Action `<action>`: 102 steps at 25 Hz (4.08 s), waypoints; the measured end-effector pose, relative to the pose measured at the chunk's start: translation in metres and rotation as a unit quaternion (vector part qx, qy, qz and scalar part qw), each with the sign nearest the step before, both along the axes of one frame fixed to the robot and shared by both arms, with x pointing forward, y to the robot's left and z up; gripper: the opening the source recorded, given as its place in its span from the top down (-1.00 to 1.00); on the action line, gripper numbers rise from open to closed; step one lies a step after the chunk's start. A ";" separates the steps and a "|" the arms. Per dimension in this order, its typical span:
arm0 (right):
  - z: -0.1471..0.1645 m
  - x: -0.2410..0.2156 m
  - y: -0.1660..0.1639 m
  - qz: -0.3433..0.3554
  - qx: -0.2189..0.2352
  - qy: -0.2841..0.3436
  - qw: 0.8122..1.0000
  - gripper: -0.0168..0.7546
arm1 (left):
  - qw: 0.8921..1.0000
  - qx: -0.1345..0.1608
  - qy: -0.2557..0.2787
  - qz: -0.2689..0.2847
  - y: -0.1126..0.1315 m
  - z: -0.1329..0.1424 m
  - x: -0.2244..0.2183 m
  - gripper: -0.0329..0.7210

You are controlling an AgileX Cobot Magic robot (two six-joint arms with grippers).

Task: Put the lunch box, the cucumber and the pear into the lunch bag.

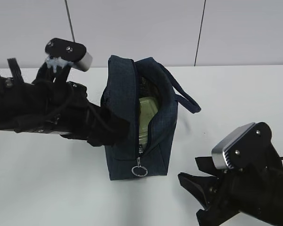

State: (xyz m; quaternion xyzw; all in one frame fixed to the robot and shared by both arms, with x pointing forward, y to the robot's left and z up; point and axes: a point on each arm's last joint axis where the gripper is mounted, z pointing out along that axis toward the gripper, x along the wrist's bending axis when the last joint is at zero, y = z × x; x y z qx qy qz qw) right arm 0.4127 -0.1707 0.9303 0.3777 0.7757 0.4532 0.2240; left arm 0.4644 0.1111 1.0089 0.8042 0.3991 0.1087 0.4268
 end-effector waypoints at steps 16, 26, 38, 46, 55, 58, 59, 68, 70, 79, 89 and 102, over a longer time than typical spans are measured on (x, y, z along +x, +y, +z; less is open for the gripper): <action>-0.020 0.003 0.013 0.058 0.011 -0.028 0.998 -0.11 | 1.000 -0.008 0.008 0.020 -0.001 -0.003 0.003 0.80; -0.032 0.019 0.031 0.094 0.012 -0.035 0.995 -0.10 | 1.000 -0.009 0.012 0.016 -0.001 -0.004 0.002 0.90; -0.030 0.035 0.044 0.117 -0.022 -0.027 0.993 0.17 | 1.000 -0.009 0.013 0.015 -0.001 -0.004 0.002 0.90; -0.029 0.045 0.050 0.134 -0.066 -0.014 0.989 0.17 | 1.000 -0.008 0.012 0.015 -0.001 -0.004 0.002 0.90; -0.043 0.049 0.053 0.140 -0.082 0.006 0.987 0.17 | 1.000 -0.003 0.008 0.011 -0.001 -0.004 0.002 0.90; -0.049 0.051 0.055 0.142 -0.086 0.013 0.986 0.17 | 1.000 -0.002 0.007 0.010 -0.001 -0.004 0.002 0.90; -0.050 0.051 0.055 0.142 -0.085 0.013 0.986 0.17 | 1.000 -0.001 0.007 0.010 -0.001 -0.004 0.002 0.90; -0.049 0.055 0.055 0.130 -0.082 -0.003 0.988 0.17 | 1.000 -0.001 0.007 0.008 -0.001 -0.004 0.002 0.90; -0.047 0.056 0.056 0.129 -0.081 -0.008 0.988 0.17 | 1.000 -0.001 0.007 0.008 -0.001 -0.004 0.002 0.90; -0.044 0.066 0.063 0.138 -0.083 -0.023 0.987 0.17 | 1.000 -0.001 0.008 0.008 -0.001 -0.004 0.002 0.90; -0.051 0.066 0.066 0.146 -0.079 -0.014 0.986 0.54 | 1.000 -0.001 0.009 0.007 -0.001 -0.004 0.002 0.90; -0.047 0.061 0.072 0.175 -0.037 -0.011 0.984 0.96 | 1.000 -0.001 0.009 0.007 -0.001 -0.004 0.002 0.90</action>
